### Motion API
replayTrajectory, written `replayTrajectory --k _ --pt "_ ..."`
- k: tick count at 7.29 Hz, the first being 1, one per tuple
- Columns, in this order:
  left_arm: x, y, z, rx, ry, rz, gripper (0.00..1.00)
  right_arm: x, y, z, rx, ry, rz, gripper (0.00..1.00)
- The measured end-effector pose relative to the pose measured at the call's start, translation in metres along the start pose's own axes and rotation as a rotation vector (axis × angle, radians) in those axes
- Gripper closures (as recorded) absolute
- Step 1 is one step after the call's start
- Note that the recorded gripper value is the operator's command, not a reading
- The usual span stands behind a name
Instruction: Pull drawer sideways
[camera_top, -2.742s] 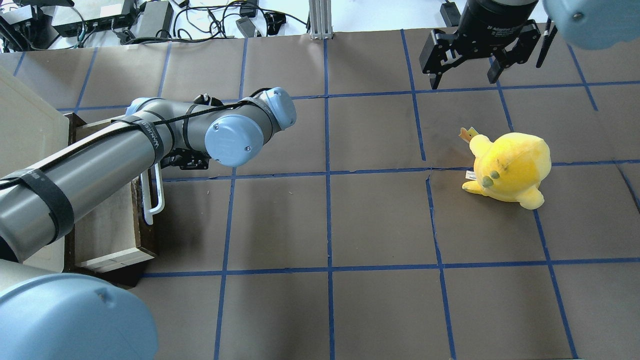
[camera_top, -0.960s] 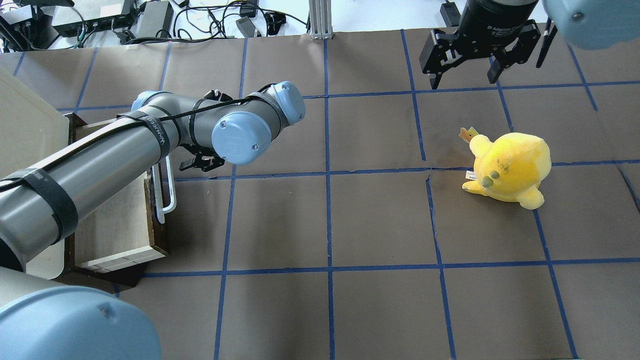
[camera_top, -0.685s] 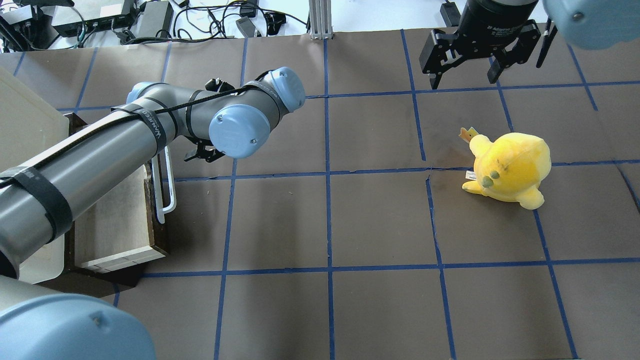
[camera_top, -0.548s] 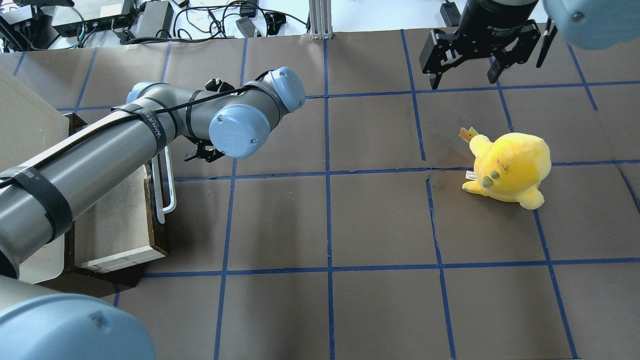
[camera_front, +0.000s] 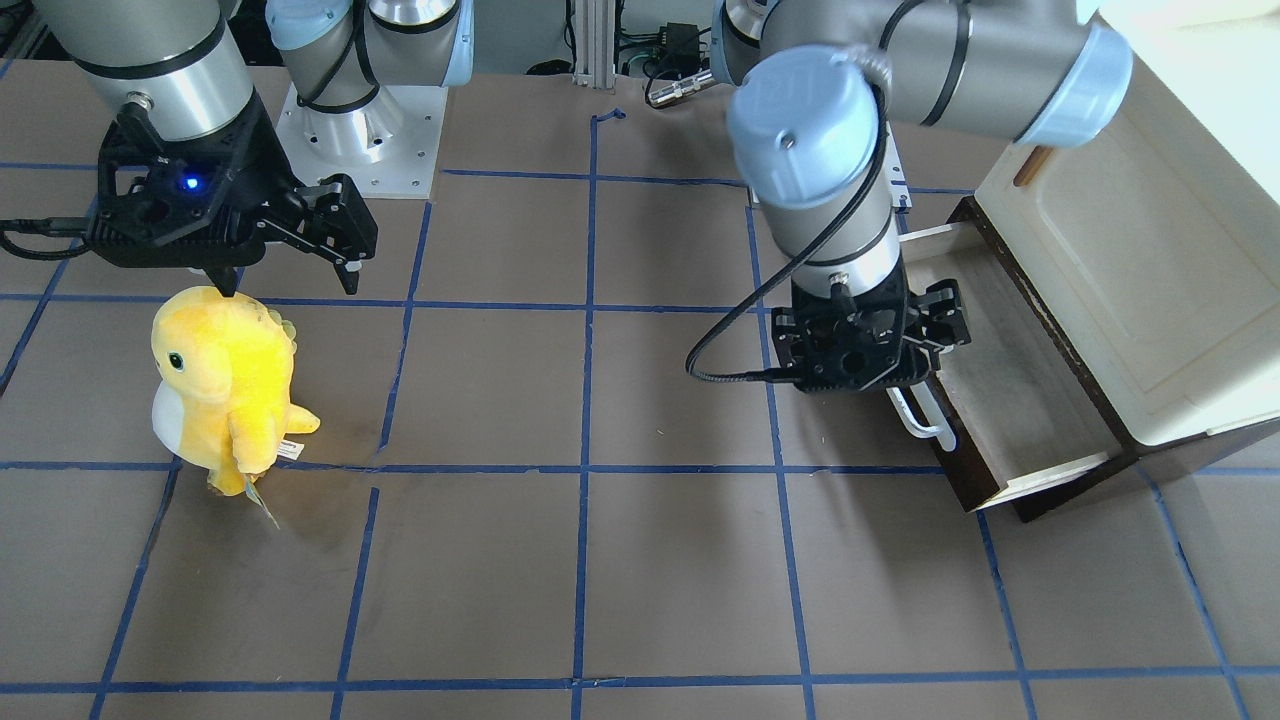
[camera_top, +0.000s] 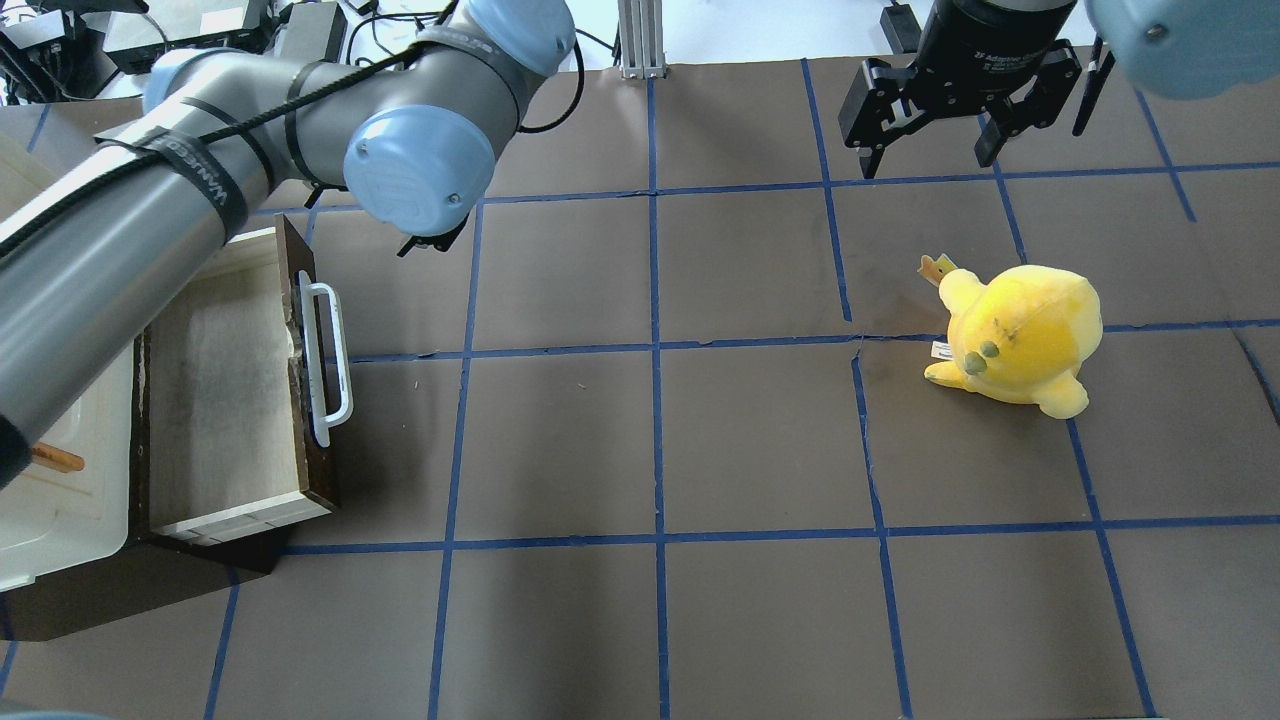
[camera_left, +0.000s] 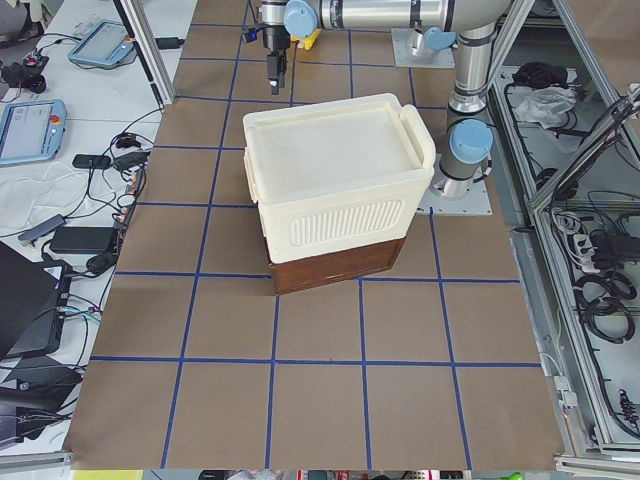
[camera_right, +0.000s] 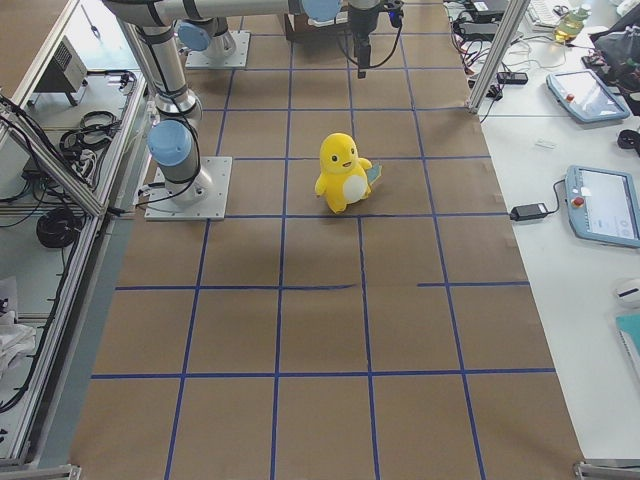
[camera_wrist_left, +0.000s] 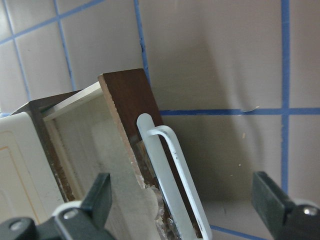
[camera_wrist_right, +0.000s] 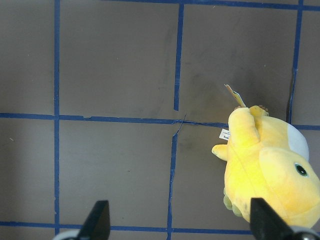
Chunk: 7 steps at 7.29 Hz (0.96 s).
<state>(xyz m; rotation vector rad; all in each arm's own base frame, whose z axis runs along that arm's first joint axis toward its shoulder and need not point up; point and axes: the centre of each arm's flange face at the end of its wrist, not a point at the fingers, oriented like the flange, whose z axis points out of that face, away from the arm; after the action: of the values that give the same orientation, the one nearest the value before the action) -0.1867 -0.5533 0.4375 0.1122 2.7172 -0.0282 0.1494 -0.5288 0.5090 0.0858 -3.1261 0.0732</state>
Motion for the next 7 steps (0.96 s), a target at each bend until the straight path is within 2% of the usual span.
replayTrajectory --k 3,4,7 --pt "-0.030 0.047 -0.065 0.107 0.206 -0.037 0.00 0.000 0.000 0.000 0.000 0.000 0.000 0.00" --pt "-0.040 0.056 -0.072 0.126 0.247 -0.014 0.00 0.000 0.000 0.000 0.000 0.000 0.000 0.00" --pt "-0.070 0.059 -0.050 0.116 0.381 -0.012 0.00 0.000 0.000 0.000 0.000 0.000 0.000 0.00"
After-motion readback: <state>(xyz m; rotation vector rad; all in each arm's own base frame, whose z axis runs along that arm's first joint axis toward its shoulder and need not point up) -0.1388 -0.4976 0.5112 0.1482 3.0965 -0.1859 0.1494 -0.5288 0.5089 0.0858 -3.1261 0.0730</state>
